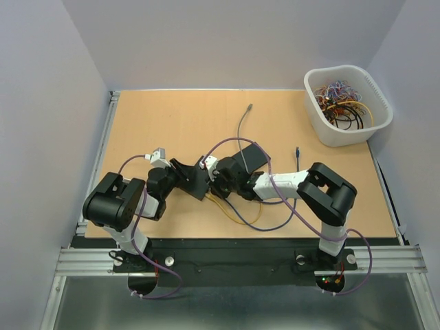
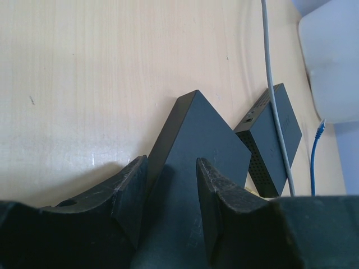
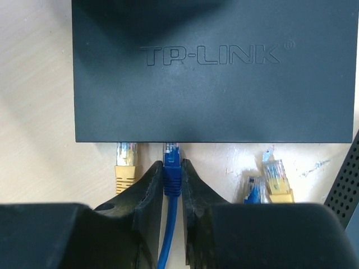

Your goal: Insert the plug into the switch port

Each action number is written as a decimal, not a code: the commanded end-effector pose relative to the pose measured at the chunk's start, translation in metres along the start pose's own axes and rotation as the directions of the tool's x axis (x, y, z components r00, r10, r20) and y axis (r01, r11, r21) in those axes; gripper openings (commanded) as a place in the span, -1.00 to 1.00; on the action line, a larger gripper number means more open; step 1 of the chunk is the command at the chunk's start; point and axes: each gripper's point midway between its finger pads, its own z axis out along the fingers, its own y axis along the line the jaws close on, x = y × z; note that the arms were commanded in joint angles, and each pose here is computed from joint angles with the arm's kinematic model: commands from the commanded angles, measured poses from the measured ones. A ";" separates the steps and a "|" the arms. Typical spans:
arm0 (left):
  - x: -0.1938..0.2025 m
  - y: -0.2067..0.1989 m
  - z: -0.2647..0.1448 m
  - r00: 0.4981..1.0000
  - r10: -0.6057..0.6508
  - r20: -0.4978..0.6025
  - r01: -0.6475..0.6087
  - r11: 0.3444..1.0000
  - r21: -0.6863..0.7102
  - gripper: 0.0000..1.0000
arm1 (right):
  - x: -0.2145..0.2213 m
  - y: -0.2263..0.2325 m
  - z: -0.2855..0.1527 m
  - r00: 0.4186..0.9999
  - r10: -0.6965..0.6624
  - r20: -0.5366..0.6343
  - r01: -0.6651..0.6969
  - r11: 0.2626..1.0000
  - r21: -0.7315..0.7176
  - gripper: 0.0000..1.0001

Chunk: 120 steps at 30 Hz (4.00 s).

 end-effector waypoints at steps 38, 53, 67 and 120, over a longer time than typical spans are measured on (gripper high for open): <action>0.106 -0.013 -0.030 0.942 0.082 -0.326 -0.068 0.996 0.054 -0.07 | -0.159 0.025 0.041 0.960 -0.037 0.277 0.069 0.992 -0.108 -0.99; 0.070 -0.050 -0.014 0.962 0.040 -0.270 -0.015 0.995 0.096 -0.07 | -0.079 0.017 0.024 0.990 0.048 0.132 -0.040 0.997 -0.061 0.20; -0.037 -0.068 0.001 0.994 0.065 -0.089 -0.063 0.998 0.024 -0.06 | -0.059 0.035 -0.022 0.980 0.124 0.155 -0.105 0.987 -0.125 0.23; 0.068 -0.012 -0.035 0.932 -0.133 -0.337 0.112 0.990 -0.080 -0.05 | -0.040 0.013 0.054 0.980 0.174 0.096 -0.177 0.984 0.026 -0.94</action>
